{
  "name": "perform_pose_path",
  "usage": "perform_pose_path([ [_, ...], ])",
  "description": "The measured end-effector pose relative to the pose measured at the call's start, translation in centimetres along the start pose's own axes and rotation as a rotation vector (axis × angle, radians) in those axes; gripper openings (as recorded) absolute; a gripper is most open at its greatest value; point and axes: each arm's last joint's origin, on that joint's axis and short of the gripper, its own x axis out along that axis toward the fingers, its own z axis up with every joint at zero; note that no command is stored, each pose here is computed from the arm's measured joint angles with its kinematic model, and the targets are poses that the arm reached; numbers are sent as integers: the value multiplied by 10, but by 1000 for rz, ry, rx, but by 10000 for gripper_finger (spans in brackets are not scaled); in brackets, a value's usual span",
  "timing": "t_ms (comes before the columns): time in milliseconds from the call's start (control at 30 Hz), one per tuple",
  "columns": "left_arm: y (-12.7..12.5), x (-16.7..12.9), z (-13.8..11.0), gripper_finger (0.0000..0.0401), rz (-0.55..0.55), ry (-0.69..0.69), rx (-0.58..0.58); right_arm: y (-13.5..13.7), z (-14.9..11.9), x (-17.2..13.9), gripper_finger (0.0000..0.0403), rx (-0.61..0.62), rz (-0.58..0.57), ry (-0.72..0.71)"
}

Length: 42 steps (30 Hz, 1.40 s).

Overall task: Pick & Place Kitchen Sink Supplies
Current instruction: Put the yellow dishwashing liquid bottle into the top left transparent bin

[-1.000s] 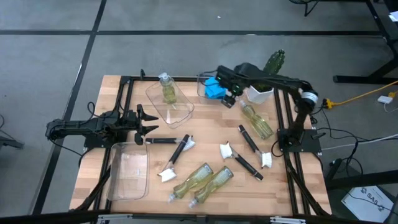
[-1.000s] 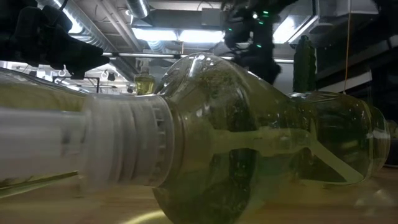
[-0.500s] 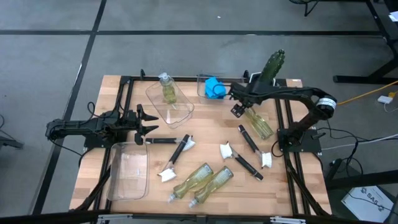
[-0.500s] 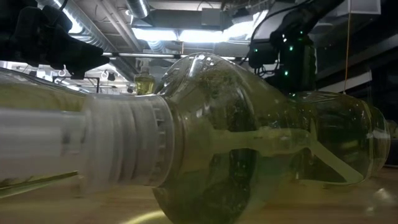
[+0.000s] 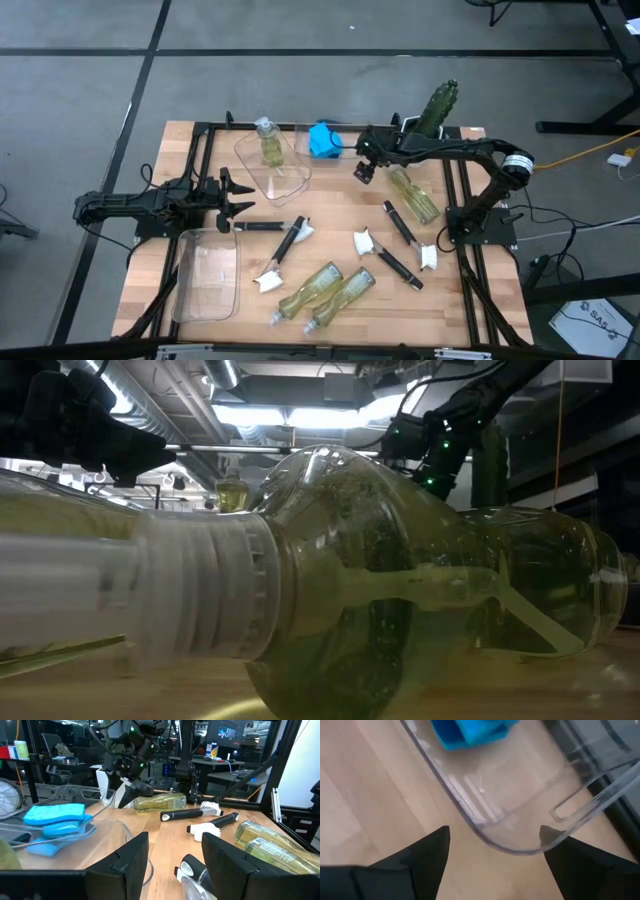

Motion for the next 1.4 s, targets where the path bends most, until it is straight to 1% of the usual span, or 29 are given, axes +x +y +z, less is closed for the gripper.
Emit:
perform_pose_path([
  [67,0,0,0,180,0,0,0,-1,-2,-1,308,3,-13,38],
  [267,0,0,0,180,0,0,0,-5,-17,-8,308,98,-95,240],
  [367,0,0,0,180,0,0,0,-6,-22,-9,308,132,-116,290],
  [467,0,0,0,180,0,-1,0,-6,-27,-7,308,125,-158,298],
  [733,0,0,0,180,0,-1,0,-6,-43,1,308,97,-205,325],
  [1100,0,0,0,180,0,0,0,-3,-48,3,308,109,-199,320],
  [1200,0,0,0,180,0,0,0,2,-49,3,308,90,-194,320],
  [1300,0,0,0,180,0,0,0,9,-51,1,303,-18,-192,331],
  [1400,0,0,0,180,0,0,0,18,-49,0,287,-93,-159,323],
])
